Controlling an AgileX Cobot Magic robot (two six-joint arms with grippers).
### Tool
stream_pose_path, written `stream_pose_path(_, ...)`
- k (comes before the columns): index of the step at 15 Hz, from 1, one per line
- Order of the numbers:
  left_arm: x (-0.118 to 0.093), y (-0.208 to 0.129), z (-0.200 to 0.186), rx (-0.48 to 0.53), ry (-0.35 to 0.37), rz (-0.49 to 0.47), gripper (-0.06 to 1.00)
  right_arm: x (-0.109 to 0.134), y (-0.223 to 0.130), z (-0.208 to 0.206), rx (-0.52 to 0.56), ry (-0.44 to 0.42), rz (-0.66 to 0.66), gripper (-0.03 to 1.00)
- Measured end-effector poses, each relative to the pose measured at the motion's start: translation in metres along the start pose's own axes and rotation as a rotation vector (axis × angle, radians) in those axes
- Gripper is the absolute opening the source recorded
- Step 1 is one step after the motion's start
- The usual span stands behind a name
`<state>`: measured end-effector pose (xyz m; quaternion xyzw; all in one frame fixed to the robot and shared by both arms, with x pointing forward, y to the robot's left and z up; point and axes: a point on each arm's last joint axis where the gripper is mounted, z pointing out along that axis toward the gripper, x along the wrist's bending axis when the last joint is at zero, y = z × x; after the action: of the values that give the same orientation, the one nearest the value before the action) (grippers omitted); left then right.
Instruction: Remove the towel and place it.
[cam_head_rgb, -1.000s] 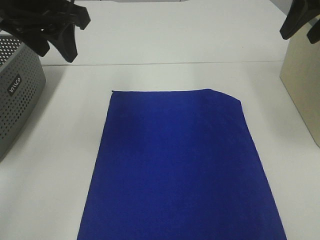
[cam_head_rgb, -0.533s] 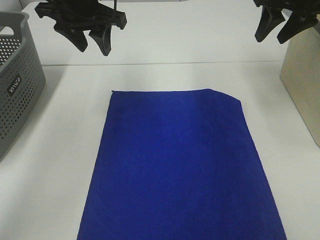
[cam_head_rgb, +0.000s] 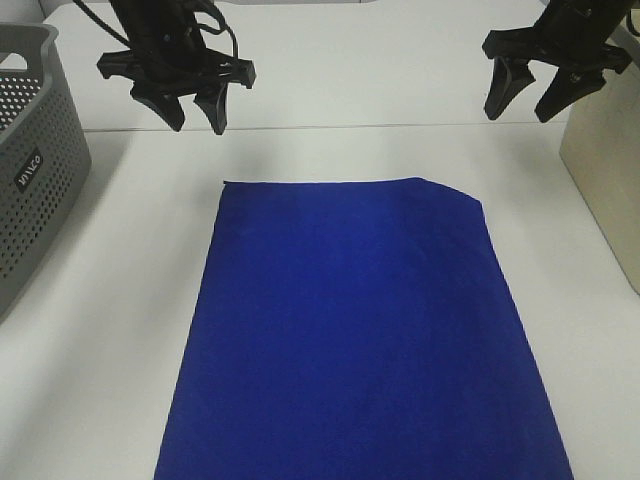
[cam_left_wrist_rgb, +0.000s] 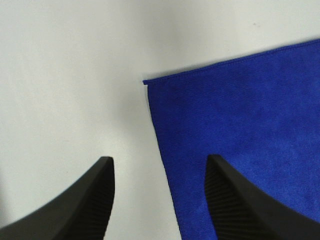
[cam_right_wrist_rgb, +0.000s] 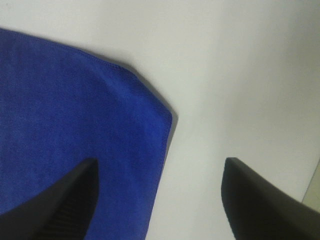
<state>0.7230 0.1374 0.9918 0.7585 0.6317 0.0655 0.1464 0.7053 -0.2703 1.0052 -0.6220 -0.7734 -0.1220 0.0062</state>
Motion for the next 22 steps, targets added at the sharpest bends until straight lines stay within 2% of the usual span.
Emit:
stream_pose_path(3,0.008,-0.003,0.023,0.046,-0.008,-0.024,0.50,0.013,0.004,0.031,0.040,0.100,-0.084,0.69)
stream_pose_path(6,0.015,-0.005,0.043,0.088,-0.056,-0.072,0.50,0.009,0.009,0.060,0.027,0.109,-0.111,0.69)
stream_pose_path(9,0.034,-0.006,0.068,0.105,-0.119,-0.160,0.50,0.007,0.012,0.076,0.002,0.136,-0.171,0.69)
stream_pose_path(12,0.048,-0.006,0.087,0.100,-0.190,-0.211,0.50,0.004,0.011,0.090,0.018,0.141,-0.172,0.69)
stream_pose_path(15,0.044,-0.005,0.102,0.059,-0.266,-0.215,0.50,0.002,0.008,0.105,0.049,0.146,-0.170,0.69)
stream_pose_path(22,0.042,-0.007,0.122,0.060,-0.308,-0.227,0.50,-0.007,0.013,0.113,-0.002,0.113,-0.171,0.68)
